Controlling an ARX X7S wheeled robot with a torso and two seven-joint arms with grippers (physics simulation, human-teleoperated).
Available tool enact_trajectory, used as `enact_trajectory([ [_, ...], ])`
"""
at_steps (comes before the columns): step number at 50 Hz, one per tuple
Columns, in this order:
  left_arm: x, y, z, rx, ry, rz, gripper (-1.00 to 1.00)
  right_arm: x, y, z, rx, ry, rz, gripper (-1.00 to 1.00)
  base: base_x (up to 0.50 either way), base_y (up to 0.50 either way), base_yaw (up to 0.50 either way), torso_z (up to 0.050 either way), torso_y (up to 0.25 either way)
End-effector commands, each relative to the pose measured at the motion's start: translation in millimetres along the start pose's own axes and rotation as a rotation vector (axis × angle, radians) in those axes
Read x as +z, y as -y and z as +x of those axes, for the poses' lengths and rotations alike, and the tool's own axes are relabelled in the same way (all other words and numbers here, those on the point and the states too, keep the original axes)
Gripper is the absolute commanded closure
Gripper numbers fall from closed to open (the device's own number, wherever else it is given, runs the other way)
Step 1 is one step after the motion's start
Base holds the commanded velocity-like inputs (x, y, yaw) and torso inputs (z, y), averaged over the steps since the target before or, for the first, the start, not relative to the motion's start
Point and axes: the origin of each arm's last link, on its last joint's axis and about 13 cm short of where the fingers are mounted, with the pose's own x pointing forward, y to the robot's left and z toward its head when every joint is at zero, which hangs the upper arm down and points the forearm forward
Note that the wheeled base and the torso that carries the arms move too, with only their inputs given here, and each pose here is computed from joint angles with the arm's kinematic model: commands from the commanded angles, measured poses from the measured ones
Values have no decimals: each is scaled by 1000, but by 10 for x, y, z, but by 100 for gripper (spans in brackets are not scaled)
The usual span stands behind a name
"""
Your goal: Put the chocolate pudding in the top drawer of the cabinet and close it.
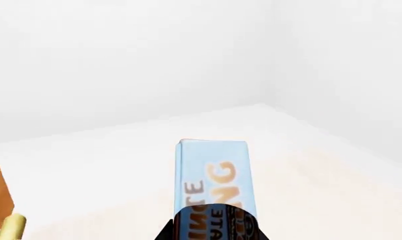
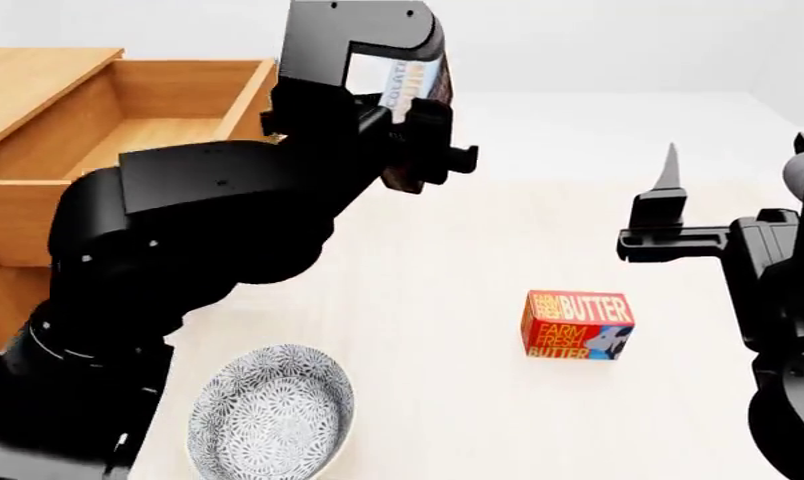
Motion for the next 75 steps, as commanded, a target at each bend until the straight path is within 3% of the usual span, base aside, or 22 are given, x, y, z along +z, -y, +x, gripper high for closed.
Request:
enact_trajectory([
  [1, 694, -87, -289, 85, 182, 37, 100, 44, 13, -23, -2, 11, 5, -100, 0, 0, 0, 0, 0],
  [12, 1113, -464, -312, 268, 241, -1, 100, 60, 20, -34, -1, 16, 5, -100, 0, 0, 0, 0, 0],
  [20, 1082, -796, -199, 403, 200, -19, 100, 68, 10, -34, 2, 16, 1, -100, 0, 0, 0, 0, 0],
  [37, 880, -1298, -5, 607, 95, 27, 100, 81, -29, -9, 12, 18, -3, -100, 0, 0, 0, 0, 0],
  [52, 645, -1498, 166, 679, 20, 23, 100, 70, -26, -23, 12, 16, -4, -100, 0, 0, 0, 0, 0],
  [75, 206, -1662, 446, 733, -110, 26, 100, 18, -28, -3, 10, 5, 2, -100, 0, 0, 0, 0, 0],
])
